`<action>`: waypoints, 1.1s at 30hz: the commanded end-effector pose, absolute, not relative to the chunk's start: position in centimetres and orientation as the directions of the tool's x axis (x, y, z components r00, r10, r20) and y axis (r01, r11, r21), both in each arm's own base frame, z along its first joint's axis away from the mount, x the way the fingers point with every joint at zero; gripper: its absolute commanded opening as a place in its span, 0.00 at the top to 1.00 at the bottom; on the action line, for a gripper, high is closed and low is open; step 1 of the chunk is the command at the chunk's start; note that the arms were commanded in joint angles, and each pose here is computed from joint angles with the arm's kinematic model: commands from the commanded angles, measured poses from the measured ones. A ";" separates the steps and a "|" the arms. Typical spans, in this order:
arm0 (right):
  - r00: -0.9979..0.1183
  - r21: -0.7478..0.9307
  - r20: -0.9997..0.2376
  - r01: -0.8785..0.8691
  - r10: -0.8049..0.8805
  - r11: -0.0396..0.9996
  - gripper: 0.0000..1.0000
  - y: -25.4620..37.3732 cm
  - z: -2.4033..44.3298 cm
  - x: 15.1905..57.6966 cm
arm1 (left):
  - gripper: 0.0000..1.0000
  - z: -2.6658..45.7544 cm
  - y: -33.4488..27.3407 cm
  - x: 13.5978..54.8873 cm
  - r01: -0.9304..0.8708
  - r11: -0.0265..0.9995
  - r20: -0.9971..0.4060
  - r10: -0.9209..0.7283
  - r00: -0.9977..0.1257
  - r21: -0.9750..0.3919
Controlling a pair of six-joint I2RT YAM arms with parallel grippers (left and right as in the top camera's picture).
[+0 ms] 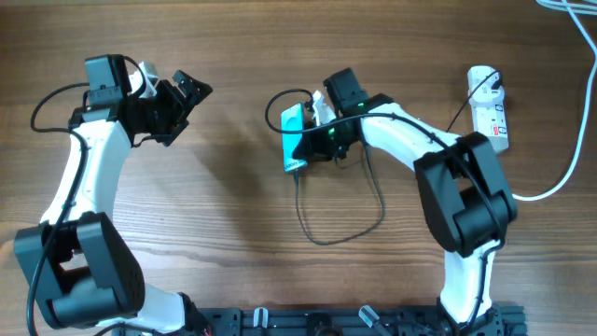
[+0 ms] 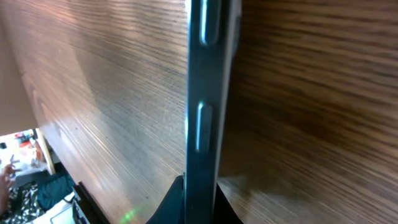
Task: Plug charger to phone and switch on socket
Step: 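Lower the phone flat onto the table center and release it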
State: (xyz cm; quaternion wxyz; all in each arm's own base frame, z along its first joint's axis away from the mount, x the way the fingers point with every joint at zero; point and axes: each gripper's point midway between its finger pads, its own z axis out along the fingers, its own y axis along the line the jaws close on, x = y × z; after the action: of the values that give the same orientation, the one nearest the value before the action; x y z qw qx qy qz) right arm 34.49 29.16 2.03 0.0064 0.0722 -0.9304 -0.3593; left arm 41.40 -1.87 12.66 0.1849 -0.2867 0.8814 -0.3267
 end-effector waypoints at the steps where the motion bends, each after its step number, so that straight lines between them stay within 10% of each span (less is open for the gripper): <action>1: -0.983 0.674 -0.056 -0.165 -0.172 0.720 0.96 29.9 1.4 34.1 | 0.00 13.0 -1.4 41.4 -0.374 0.637 -0.165 -0.624 -0.764 -0.674; 9: -0.984 0.653 -0.067 -0.169 -0.166 0.738 0.95 29.6 1.1 34.4 | 0.00 13.0 -1.4 41.4 -0.374 0.637 -0.165 -0.624 -0.764 -0.675; 15: -0.984 0.629 -0.077 -0.171 -0.158 0.759 0.71 29.3 0.8 34.7 | 0.00 13.0 -1.4 41.4 -0.374 0.637 -0.165 -0.624 -0.764 -0.674; 33: -0.990 0.479 -0.115 -0.127 -0.081 0.869 0.66 25.6 4.0 37.7 | 0.00 13.0 -1.4 41.4 -0.374 0.636 -0.165 -0.624 -0.764 -0.675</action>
State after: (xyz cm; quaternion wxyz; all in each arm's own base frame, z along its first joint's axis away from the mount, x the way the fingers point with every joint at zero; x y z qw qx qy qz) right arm 34.86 27.05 0.39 -0.0039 0.0619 -0.9592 -0.2757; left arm 41.40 -1.81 12.62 0.1853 -0.2874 0.8817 -0.3250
